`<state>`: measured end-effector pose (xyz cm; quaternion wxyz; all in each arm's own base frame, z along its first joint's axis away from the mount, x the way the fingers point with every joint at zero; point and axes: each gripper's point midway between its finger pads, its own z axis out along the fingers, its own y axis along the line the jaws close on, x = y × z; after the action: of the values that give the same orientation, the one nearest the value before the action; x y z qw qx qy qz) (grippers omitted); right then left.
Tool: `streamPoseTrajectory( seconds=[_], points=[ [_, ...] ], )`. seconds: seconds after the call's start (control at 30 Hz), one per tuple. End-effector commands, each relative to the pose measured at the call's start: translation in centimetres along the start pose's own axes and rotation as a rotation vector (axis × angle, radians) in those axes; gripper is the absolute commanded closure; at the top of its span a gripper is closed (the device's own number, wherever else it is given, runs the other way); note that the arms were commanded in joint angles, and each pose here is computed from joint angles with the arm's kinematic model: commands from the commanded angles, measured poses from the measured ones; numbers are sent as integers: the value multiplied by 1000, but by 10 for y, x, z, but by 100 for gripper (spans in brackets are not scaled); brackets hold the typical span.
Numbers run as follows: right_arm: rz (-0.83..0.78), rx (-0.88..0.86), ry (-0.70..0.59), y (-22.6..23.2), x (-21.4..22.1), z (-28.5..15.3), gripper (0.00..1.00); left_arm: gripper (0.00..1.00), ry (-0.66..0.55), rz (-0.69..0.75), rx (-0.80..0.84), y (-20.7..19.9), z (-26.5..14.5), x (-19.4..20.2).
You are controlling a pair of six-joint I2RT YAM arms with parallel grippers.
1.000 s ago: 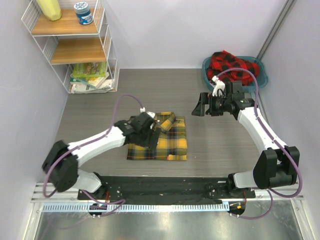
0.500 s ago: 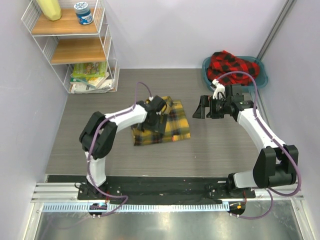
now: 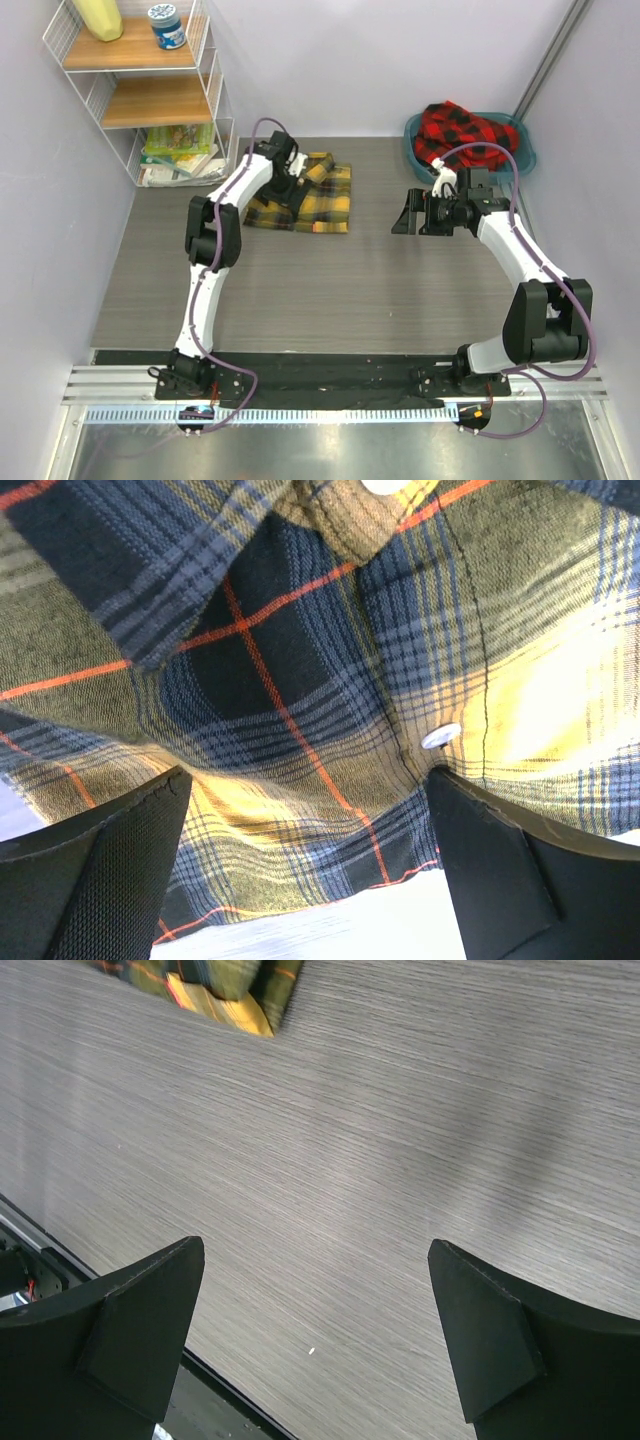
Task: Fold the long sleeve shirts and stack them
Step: Neatly place the folded shirt to the corner
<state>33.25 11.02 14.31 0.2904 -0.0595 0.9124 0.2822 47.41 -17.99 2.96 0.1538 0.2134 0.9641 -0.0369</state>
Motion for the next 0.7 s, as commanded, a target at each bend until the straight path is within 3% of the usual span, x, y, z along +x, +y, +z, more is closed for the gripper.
streamPoseTrajectory(
  seconds=[0.0, 0.27, 0.47, 0.57, 0.67],
  points=[
    [-42, -15, -46, 2, -19, -3, 0, 2, 45, 70, -85, 53, 20, -1],
    [-32, -10, -36, -2, -15, -1, 0, 0, -106, 51, -126, 74, 32, -50],
    [-28, -3, -25, -5, -10, 1, 0, 0, -220, -41, -140, 86, 28, -79],
    [-24, -6, -22, -4, -8, 1, 0, 0, -302, -71, -120, 81, 7, -100],
    [-30, -6, -38, 0, -12, -5, 0, 0, -437, -52, -114, 67, -47, -126]
  ],
)
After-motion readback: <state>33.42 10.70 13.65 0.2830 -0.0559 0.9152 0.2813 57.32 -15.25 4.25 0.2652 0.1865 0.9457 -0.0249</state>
